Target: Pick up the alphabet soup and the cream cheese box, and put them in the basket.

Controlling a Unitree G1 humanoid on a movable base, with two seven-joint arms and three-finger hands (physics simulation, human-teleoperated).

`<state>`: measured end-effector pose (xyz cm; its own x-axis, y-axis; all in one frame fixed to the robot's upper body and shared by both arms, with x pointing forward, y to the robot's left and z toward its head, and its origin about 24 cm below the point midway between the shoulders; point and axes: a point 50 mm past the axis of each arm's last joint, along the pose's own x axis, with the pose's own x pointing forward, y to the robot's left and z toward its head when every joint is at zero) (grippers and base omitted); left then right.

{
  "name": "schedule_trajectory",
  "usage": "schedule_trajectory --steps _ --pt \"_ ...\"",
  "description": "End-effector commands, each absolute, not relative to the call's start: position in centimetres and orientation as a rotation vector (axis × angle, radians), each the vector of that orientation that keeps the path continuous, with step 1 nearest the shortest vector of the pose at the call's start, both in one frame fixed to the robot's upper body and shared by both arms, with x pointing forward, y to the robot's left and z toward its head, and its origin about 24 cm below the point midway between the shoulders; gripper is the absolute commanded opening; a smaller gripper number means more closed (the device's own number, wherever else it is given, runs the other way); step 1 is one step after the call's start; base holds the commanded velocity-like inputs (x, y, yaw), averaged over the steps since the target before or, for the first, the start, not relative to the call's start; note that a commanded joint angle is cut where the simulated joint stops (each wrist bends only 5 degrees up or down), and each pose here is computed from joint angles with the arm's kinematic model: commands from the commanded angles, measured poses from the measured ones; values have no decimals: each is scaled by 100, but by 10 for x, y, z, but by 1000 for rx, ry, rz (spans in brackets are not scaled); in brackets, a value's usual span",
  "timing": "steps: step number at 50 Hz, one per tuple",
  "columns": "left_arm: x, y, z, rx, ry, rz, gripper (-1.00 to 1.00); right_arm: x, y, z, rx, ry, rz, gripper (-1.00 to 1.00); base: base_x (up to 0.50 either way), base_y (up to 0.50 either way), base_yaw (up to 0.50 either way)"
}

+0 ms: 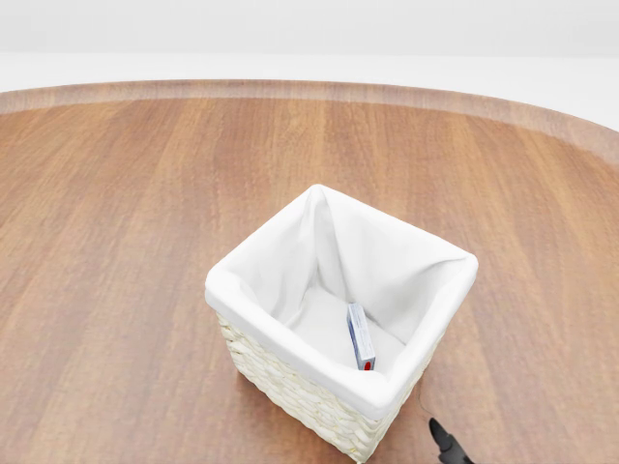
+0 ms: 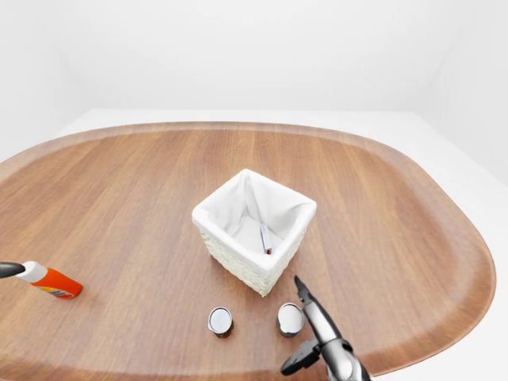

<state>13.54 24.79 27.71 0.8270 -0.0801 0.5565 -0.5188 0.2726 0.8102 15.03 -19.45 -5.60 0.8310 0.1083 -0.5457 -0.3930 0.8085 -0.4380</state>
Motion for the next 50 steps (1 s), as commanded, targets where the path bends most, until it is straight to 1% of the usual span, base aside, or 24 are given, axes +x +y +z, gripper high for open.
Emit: schedule_trajectory --steps 1,18,28,40,41,42,43,50 --pt "136 239 282 1256 -636 308 100 155 -191 -61 -590 534 296 100 0 0 0" --pt "136 238 282 1261 -638 308 100 160 -189 -72 -620 559 310 100 0 0 0" --pt "136 238 282 1262 -634 307 100 154 -193 -75 -618 585 304 100 0 0 0" --pt "136 239 282 1263 -629 307 100 160 -193 -80 -604 600 310 100 0 0 0" --pt "136 239 282 1263 -628 306 100 160 -194 -82 -598 609 310 29 0 0 0" --pt "136 239 282 1263 -628 306 100 159 -194 -82 -596 611 311 -21 0 0 0" --pt "136 239 281 1263 -627 306 100 158 -194 -83 -601 614 309 -100 0 0 0" --pt "136 239 281 1263 -624 306 100 159 -195 -79 -591 599 300 -100 0 0 0"
